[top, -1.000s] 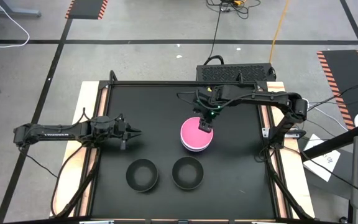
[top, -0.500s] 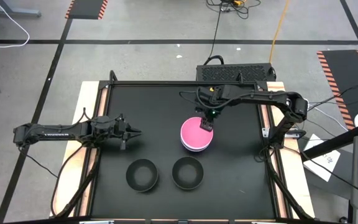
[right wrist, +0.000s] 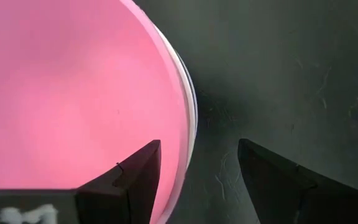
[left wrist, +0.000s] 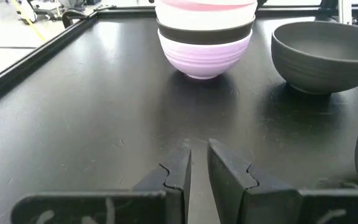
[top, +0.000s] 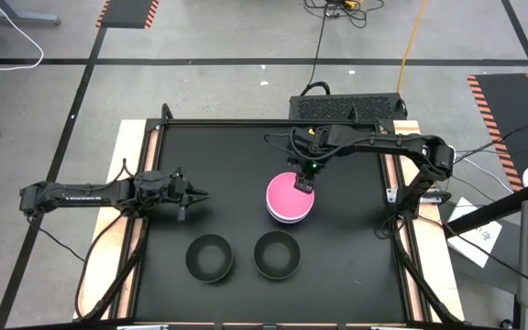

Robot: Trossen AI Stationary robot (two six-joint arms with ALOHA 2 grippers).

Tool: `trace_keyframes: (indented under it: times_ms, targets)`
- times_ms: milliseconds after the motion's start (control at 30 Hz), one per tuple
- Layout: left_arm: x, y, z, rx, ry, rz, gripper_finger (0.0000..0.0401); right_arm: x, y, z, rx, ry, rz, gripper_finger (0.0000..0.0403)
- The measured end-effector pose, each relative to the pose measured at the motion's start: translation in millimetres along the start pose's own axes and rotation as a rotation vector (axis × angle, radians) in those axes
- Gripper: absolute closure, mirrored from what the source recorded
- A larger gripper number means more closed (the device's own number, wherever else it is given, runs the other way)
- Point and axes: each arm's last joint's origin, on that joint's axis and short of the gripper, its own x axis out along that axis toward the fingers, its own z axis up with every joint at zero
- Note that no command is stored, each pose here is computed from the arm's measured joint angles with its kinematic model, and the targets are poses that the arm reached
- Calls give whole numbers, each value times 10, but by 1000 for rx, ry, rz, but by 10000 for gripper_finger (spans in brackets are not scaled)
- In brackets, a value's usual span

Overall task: Nest bowls inside each other
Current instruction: Stack the pink bowl on top of the white bowl

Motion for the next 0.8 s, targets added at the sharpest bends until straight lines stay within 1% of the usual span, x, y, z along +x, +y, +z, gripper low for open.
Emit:
trace_keyframes:
  times_ms: [267, 400, 467, 600, 800]
  targets:
    - [0, 2, 10, -1, -10, 7, 345, 0, 2, 18, -18, -18, 2, 204]
    - [-1, 4, 41, -13, -42, 10, 345, -9, 4, 18, -20, -23, 3, 204]
    - [-4, 7, 80, -33, -83, 14, 345, -9, 4, 19, -20, -23, 3, 204]
    - [-16, 24, 168, -84, -175, 56, 345, -9, 5, 18, -19, -23, 3, 204]
    - [-33, 26, 250, -113, -263, 50, 345, -9, 5, 18, -19, -23, 3, 204]
